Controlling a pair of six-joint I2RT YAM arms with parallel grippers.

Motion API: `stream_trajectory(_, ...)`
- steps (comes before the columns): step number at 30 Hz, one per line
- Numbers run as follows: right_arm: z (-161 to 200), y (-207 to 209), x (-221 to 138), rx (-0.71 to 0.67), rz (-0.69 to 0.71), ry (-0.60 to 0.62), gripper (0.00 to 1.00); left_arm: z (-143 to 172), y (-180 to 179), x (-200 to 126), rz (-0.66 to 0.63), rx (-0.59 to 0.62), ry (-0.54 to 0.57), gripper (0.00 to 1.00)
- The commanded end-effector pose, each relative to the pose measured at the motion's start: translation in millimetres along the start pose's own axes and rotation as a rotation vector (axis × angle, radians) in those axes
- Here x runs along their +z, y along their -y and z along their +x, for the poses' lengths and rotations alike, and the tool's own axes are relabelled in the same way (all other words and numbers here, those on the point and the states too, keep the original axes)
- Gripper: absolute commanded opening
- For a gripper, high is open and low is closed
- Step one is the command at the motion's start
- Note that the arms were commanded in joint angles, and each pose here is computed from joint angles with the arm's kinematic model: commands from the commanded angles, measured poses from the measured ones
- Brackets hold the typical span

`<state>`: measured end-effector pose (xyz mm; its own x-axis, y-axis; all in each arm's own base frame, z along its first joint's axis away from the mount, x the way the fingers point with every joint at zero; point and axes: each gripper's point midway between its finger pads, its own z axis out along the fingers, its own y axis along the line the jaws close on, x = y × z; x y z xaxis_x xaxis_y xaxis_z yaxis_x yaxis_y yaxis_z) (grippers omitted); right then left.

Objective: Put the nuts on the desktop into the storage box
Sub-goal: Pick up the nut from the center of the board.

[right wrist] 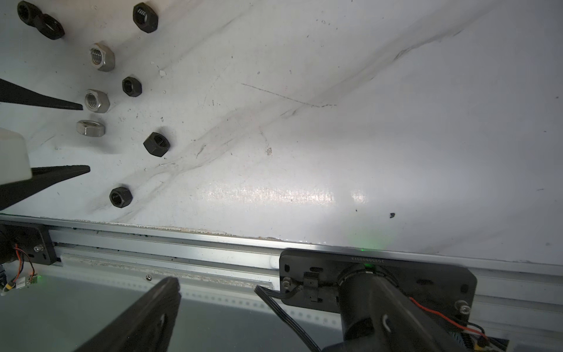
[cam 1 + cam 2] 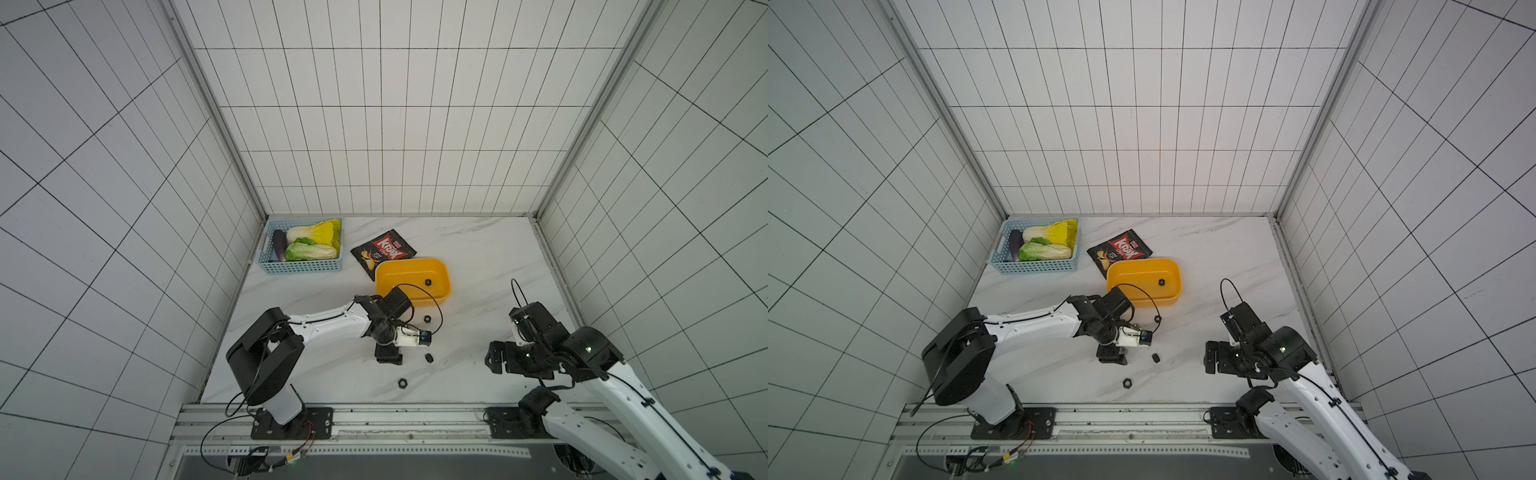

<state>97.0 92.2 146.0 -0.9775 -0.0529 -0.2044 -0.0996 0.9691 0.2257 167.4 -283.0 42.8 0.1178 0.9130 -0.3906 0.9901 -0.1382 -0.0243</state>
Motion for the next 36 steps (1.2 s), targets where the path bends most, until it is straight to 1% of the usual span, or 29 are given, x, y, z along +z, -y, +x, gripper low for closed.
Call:
stream_trajectory(1, 0.9, -4.3, 3.9, 0.001, -0.020, -0.009, 1.00, 3.8, -4.1, 4.5, -0.031, 0.045, -0.015, 0.63)
stream_trajectory(3, 0.6, -5.5, 3.1, 0.005, -0.023, -0.012, 0.99, 3.8, -2.8, 4.6, -0.027, 0.044, -0.015, 0.63)
stream_trajectory(5, 0.6, -5.6, 2.3, 0.004, -0.025, -0.008, 0.99, 1.9, -5.9, 3.4, -0.050, 0.045, 0.000, 0.63)
stream_trajectory(8, -0.2, -5.9, 2.2, 0.003, -0.028, -0.001, 0.99, 6.4, -8.5, 6.4, -0.063, 0.050, -0.018, 0.63)
stream_trajectory(14, 0.3, -5.9, 3.9, 0.006, -0.030, -0.003, 0.99, 13.5, -4.4, 14.9, -0.036, 0.042, -0.039, 0.59)
stream_trajectory(18, 0.6, -7.0, 3.4, 0.008, -0.038, -0.002, 0.99, 18.5, -4.7, 18.3, -0.036, 0.043, -0.060, 0.52)
stream_trajectory(21, 0.4, -10.7, 3.3, 0.011, -0.057, -0.004, 0.99, 21.9, -5.3, 21.5, -0.037, 0.038, -0.072, 0.49)
stream_trajectory(25, -1.1, -13.9, 5.0, 0.006, -0.073, -0.001, 0.99, 22.4, -7.2, 22.8, -0.041, 0.032, -0.078, 0.37)
stream_trajectory(28, -1.4, -14.9, 7.1, 0.002, -0.075, -0.006, 0.99, 23.1, -7.4, 23.0, -0.041, 0.029, -0.082, 0.32)
stream_trajectory(30, -1.4, -15.7, 8.8, 0.000, -0.081, -0.006, 0.99, 22.9, -7.5, 23.0, -0.041, 0.028, -0.081, 0.26)
stream_trajectory(32, -0.9, -15.9, 10.7, -0.001, -0.084, -0.007, 0.99, 23.1, -7.2, 22.4, -0.040, 0.025, -0.081, 0.19)
stream_trajectory(36, -1.8, -15.5, 13.6, -0.002, -0.084, 0.000, 0.99, 24.3, -3.8, 20.5, -0.021, 0.017, -0.095, 0.14)
